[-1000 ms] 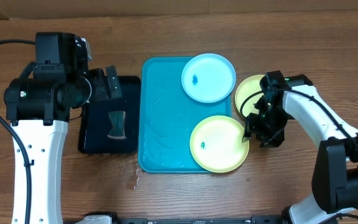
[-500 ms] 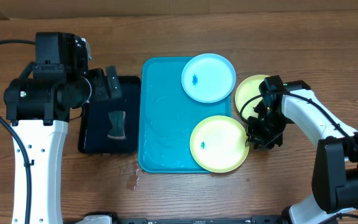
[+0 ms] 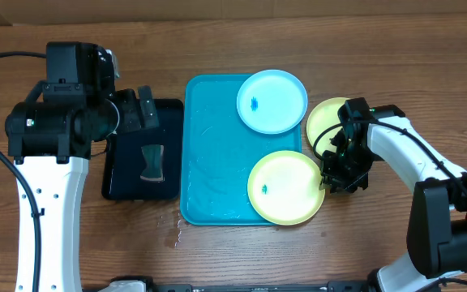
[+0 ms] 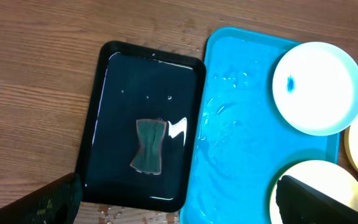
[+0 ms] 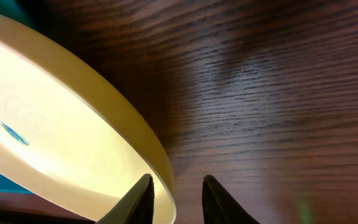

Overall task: Clean dirty plates on tray and stack at the side
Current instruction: 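Move the right gripper to the rim of the other yellow plate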

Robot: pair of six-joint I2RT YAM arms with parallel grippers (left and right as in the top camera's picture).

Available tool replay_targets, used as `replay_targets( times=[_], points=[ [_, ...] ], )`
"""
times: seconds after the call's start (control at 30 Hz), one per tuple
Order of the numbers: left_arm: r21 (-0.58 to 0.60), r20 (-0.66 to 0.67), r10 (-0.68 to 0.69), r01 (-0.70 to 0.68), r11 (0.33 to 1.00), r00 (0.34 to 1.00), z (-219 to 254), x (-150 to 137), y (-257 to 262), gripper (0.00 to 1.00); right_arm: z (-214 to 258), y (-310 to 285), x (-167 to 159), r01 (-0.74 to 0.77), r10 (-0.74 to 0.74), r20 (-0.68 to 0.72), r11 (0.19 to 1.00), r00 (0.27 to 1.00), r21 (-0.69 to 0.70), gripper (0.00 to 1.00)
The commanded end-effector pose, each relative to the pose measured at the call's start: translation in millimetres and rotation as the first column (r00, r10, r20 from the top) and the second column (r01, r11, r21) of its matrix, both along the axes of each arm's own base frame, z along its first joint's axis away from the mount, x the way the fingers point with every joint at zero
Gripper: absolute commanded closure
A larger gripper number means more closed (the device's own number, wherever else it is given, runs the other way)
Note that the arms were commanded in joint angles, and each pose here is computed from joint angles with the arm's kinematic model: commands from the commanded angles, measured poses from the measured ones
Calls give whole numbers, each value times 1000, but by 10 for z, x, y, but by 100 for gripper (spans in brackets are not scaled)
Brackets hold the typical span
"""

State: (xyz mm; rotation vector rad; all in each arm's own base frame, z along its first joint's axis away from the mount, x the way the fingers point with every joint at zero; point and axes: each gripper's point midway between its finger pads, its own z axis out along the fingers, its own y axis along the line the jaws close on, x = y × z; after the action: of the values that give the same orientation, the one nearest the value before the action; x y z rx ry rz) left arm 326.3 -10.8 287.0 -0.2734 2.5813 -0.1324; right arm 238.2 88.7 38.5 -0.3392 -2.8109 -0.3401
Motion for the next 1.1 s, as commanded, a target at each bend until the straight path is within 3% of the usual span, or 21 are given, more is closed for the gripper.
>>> replay_targets(
  times=[0.0, 0.13, 0.27, 0.63, 0.83, 1.07],
  points=[
    [-16, 34, 9, -8, 1000, 999, 107, -7, -1, 0, 9, 32, 9, 0, 0, 10, 1000, 1000, 10, 72],
    [-16, 34, 9, -8, 1000, 999, 107, -7, -1, 0, 8, 32, 11, 0, 0, 11, 1000, 1000, 10, 73],
    [-16, 34, 9, -8, 1000, 999, 107, -7, -1, 0, 10, 32, 6, 0, 0, 9, 1000, 1000, 11, 80],
    [-16, 34, 9, -8, 1000, 999, 107, -7, -1, 0, -13, 71, -19, 6, -6, 3, 999, 1000, 35, 81],
    [-16, 34, 9, -8, 1000, 999, 107, -7, -1, 0, -28, 72, -18, 6, -6, 5, 999, 1000, 36, 88],
    [-16, 34, 9, -8, 1000, 999, 107, -7, -1, 0, 16, 256, 33, 22, -25, 18, 989, 1000, 143, 93]
  ],
)
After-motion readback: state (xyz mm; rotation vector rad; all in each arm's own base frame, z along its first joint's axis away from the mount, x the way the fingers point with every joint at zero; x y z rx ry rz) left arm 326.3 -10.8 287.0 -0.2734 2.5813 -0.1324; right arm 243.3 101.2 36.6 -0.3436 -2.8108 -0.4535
